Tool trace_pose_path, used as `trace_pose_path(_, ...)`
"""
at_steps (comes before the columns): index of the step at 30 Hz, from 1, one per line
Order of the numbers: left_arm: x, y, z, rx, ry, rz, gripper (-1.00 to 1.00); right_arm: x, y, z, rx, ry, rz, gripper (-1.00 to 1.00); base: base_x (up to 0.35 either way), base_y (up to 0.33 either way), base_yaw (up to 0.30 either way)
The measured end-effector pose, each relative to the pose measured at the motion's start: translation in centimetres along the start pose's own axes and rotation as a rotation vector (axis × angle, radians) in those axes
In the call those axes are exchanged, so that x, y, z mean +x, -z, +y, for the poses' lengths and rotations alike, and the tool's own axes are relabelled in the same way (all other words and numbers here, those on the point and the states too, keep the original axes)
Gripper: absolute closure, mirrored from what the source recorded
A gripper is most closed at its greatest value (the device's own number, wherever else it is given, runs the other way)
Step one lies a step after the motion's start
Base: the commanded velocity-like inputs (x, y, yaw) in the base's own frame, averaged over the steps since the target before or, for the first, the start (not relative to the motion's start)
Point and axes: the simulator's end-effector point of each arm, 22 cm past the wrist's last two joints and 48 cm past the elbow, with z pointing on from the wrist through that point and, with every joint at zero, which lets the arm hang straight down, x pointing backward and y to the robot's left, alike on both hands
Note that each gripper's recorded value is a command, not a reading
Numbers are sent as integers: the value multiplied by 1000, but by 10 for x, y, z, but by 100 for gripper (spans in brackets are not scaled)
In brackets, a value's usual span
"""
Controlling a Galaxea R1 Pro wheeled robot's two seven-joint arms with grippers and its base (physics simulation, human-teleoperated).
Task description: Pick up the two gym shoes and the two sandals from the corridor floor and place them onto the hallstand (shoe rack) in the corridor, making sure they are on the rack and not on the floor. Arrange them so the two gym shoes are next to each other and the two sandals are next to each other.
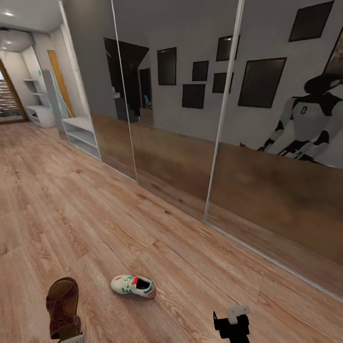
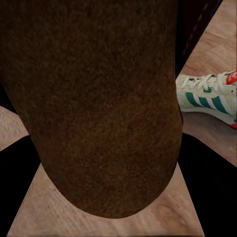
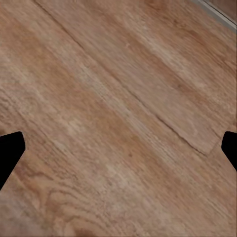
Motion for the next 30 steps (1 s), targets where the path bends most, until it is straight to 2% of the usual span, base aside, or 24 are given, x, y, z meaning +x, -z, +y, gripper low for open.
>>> trace_pose_path(30,0,0,0,1,-1,0,100,0,0,0,0,0,0,-100,0,0,281)
